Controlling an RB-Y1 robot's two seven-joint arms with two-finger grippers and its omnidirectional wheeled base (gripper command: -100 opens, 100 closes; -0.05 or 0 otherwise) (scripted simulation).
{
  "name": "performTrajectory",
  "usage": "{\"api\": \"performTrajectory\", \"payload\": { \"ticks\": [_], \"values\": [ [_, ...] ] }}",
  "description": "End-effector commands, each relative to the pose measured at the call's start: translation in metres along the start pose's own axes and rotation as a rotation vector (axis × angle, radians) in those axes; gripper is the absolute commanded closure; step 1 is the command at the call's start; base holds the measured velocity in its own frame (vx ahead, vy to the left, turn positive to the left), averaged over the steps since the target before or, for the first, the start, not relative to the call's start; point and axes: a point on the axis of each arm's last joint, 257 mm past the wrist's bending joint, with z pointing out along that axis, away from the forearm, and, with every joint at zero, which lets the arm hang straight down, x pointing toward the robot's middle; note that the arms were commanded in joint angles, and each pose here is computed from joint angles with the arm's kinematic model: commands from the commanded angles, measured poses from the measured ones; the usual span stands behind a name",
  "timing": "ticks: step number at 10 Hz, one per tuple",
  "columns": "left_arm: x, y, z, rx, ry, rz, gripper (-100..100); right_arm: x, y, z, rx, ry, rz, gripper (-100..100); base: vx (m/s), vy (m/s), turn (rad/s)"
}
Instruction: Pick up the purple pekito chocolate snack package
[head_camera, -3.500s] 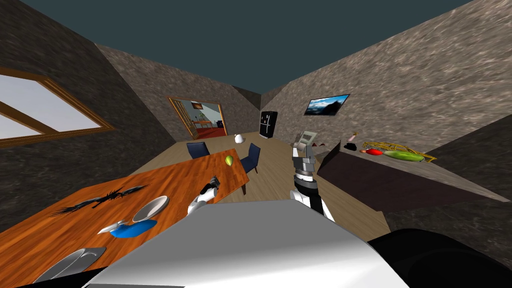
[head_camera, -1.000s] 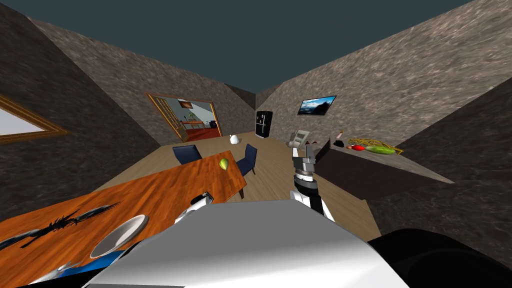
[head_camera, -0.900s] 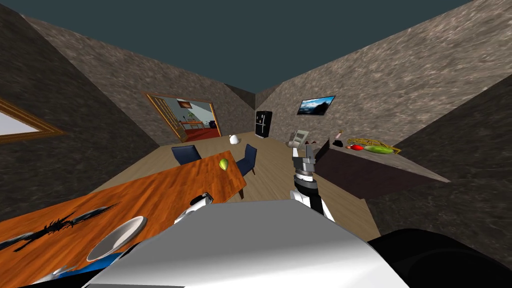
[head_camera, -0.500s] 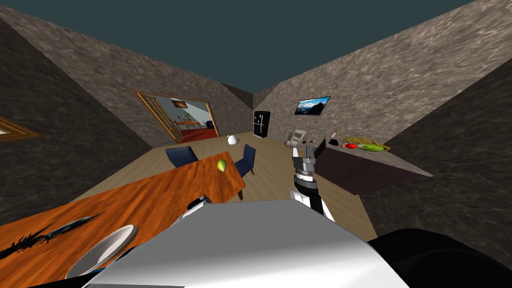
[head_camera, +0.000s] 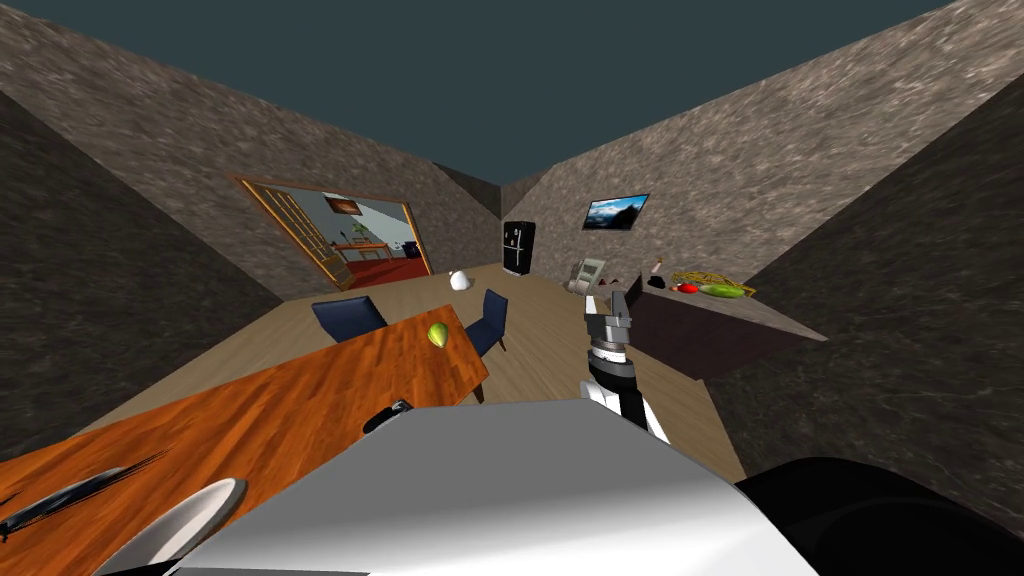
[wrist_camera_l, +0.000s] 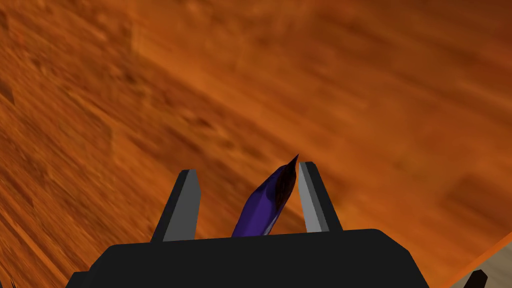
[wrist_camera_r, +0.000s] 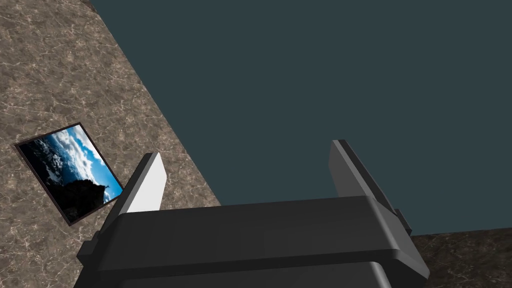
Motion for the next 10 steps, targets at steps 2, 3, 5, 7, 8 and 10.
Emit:
{"api": "performTrajectory", "payload": {
  "ticks": [2,3,5,7,8,10],
  "values": [
    [0.000,0.001,0.000,-0.002,0.000,0.000,100,0.000,0.000,0.000,0.000,0.000,0.000,0,0.000,0.000,0.000],
    [0.000,0.000,0.000,0.000,0.000,0.001,100,0.000,0.000,0.000,0.000,0.000,0.000,0,0.000,0.000,0.000],
    [0.000,0.000,0.000,-0.001,0.000,0.001,0,0.000,0.000,0.000,0.000,0.000,0.000,0,0.000,0.000,0.000],
    [0.017,-0.004,0.003,-0.002,0.010,0.018,100,0.000,0.000,0.000,0.000,0.000,0.000,0,-0.032,-0.009,0.159],
    [0.028,-0.006,0.005,-0.005,0.017,0.030,100,0.000,0.000,0.000,0.000,0.000,0.000,0,-0.040,-0.009,0.100],
    [0.040,-0.007,0.007,-0.008,0.025,0.043,100,0.000,0.000,0.000,0.000,0.000,0.000,0,-0.027,-0.005,0.072]
  ]
}}
